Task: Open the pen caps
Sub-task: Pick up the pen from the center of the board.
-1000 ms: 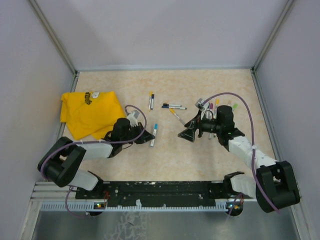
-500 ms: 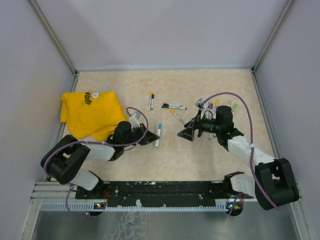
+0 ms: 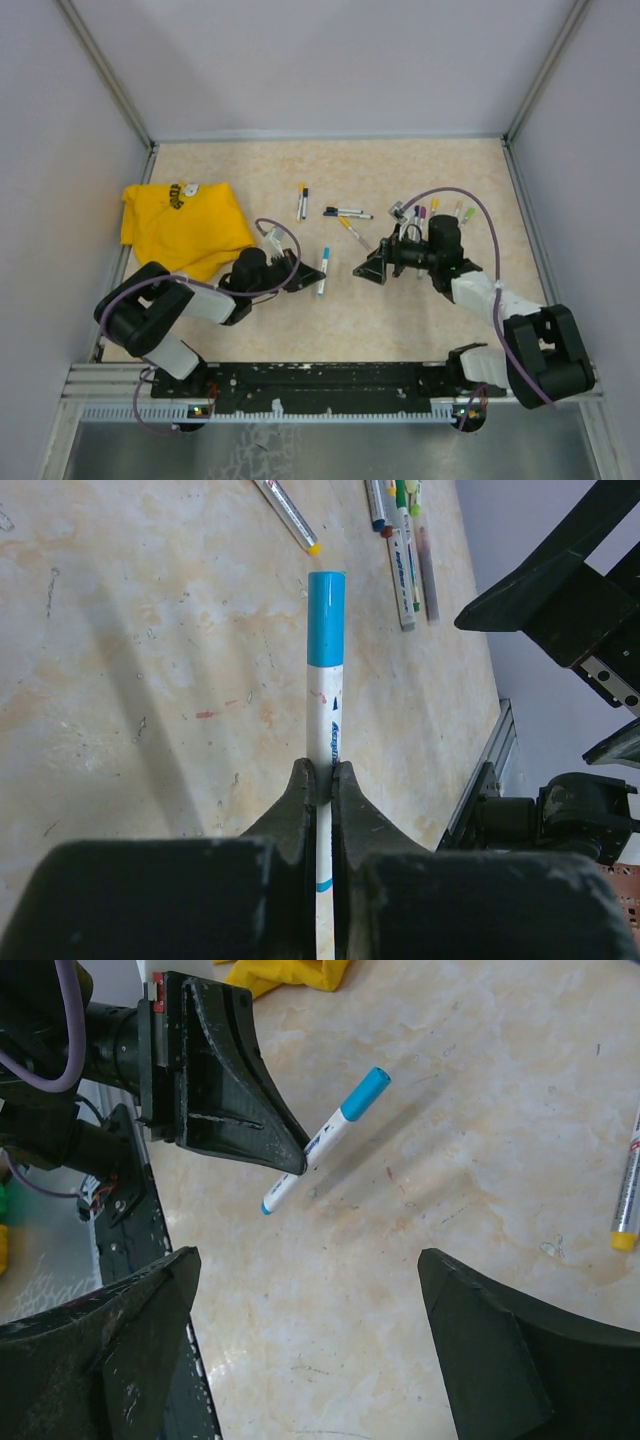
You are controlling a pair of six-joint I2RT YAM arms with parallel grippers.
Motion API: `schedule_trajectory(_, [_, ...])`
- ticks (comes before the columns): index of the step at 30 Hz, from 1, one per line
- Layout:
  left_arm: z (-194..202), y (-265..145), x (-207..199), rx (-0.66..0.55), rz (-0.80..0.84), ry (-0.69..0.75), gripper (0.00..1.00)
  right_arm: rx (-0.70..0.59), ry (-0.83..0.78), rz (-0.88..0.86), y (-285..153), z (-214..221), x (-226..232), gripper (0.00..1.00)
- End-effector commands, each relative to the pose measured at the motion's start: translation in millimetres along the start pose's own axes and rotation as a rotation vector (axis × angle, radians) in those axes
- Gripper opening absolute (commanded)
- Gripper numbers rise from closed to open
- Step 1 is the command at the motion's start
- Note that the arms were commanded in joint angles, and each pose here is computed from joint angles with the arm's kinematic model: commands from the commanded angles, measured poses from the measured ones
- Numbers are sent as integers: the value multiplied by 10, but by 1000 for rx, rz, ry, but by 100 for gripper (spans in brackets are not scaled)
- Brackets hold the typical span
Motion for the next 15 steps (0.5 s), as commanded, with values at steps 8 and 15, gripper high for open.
schedule_trajectory(8, [3,42,-124,-48,74,-18,0,-54,0,-2,68,-76,-2,90])
schedule_trajectory(15, [1,43,-181,-80,98,-32,0,-59,33,-4,93,-70,-19,90])
Point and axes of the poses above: each gripper's point midway between its finger pads, its own y axis out along the fingers, its own x axis along the line the jaws close on, z = x × y, the point moved 6 cm from there along -y, back along the fingers, and after that the axes turned 9 degrees about -y, right-handed, at the moved point
